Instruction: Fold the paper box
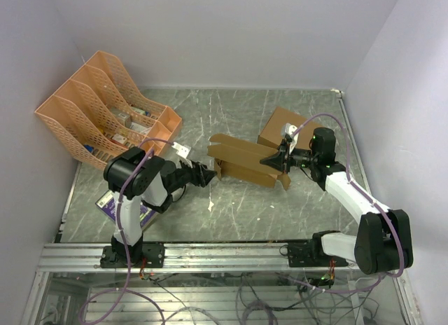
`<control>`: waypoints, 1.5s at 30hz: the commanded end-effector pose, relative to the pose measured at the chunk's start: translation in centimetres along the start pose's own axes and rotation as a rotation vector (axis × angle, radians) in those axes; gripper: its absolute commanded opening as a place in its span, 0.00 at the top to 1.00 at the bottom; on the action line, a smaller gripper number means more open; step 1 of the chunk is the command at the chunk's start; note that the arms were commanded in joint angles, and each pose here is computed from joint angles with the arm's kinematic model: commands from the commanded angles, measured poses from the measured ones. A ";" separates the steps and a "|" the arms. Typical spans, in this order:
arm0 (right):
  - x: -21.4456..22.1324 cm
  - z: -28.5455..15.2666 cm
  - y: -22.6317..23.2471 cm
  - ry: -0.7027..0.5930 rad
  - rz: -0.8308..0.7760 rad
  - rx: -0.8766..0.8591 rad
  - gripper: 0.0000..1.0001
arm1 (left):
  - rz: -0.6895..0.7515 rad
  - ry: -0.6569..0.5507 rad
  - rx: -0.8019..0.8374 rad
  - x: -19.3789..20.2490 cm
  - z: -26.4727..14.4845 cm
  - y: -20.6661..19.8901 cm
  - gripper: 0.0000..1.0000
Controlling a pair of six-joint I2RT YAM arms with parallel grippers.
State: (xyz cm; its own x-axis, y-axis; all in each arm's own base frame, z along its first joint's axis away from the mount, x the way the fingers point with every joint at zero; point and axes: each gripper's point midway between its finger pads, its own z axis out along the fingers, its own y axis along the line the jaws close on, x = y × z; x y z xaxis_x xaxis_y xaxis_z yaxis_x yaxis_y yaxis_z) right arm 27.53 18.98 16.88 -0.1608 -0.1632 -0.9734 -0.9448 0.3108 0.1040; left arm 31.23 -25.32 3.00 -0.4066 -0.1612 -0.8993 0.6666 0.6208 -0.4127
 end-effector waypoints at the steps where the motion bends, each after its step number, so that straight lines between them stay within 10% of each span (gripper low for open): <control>1: 0.8 0.0 0.2 0.012 0.034 -0.009 1.00 | 0.167 -0.213 -0.009 -5.6 0.3 -1.0 0.28; 45: 1.5 0.5 1.2 0.026 0.052 -0.041 1.00 | 0.266 -0.423 -0.328 -8.3 3.4 -2.0 0.35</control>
State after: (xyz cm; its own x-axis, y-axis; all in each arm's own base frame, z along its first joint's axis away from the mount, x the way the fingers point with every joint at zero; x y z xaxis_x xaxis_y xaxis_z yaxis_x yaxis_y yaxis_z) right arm 27.06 19.45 16.51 -0.1640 -0.1658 -0.9724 -0.9501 0.2916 0.1105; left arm 34.03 -27.84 5.07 -0.1167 -0.0653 -0.9910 0.5142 0.8497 -0.1165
